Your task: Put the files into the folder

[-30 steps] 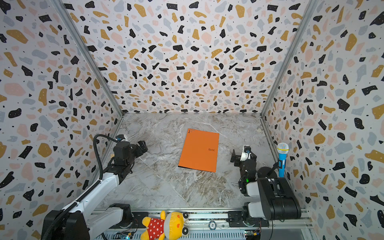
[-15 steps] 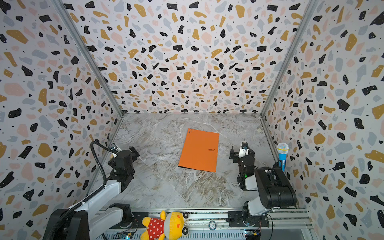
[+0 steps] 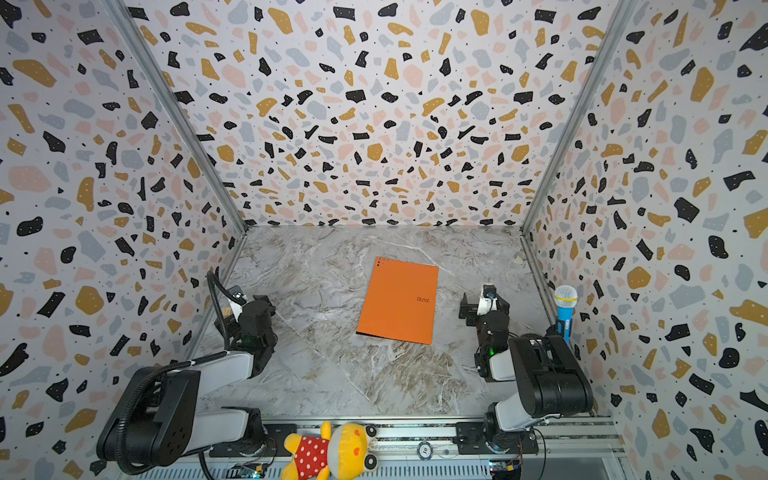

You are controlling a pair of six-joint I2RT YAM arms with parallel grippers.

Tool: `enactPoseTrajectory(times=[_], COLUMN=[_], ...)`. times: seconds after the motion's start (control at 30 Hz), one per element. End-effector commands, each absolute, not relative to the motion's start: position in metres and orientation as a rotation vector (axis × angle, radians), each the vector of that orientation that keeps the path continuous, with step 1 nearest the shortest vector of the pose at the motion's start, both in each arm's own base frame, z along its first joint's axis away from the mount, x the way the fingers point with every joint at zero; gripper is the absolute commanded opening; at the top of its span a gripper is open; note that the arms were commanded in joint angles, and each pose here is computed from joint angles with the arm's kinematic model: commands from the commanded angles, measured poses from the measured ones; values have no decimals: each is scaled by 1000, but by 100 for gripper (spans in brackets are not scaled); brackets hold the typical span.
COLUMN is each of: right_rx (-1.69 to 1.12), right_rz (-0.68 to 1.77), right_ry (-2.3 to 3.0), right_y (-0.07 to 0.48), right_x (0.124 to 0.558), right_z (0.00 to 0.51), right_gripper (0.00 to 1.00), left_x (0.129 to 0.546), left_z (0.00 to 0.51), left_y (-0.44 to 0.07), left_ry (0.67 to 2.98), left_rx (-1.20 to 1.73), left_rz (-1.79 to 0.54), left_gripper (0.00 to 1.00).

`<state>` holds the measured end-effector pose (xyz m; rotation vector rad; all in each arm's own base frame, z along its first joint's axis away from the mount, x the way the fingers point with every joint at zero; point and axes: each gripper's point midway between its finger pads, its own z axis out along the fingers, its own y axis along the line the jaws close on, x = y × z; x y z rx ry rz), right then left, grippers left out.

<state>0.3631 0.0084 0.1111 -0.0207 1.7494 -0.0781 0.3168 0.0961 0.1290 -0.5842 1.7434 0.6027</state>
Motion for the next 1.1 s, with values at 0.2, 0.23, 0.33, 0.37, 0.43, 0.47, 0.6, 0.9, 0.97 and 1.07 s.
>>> enactPoseTrajectory(times=[0.2,0.23,0.33,0.37,0.43,0.47,0.6,0.9,0.97,1.07], right_rx=[-38,-38,-36,-37,-37,-37,-38,-38,-38,-37], right_rz=[-73,-73,-73,-73,-74,-73,-72,-73,-73,-73], right_ry=[1719,1719,1718,1719,1720,1719,1719,1718,1720,1720], right_y=[12,12,12,12,12,12,12,12,12,12], right_x=[366,366,366,366,366,366,366,366,366,366], right_z=[121,121,121,121,121,121,121,122,121,121], right_gripper=[99,99,99,99,99,99,99,99,99,99], left_x=[301,303,320,324,322,319,306,309,313,325], left_z=[158,157,153,152,153,154,158,169,165,166], left_y=[100,101,92,89,88,88,90,87,83,72], left_ry=[1578,1586,1647,1660,1655,1643,1594,1591,1609,1656], left_rx=[-574,-582,-501,-475,-464,-470,-495,-472,-451,-409], left_rz=[586,596,578,566,556,550,530,511,496,429], left_gripper=[100,100,100,100,100,100,100,99,99,99])
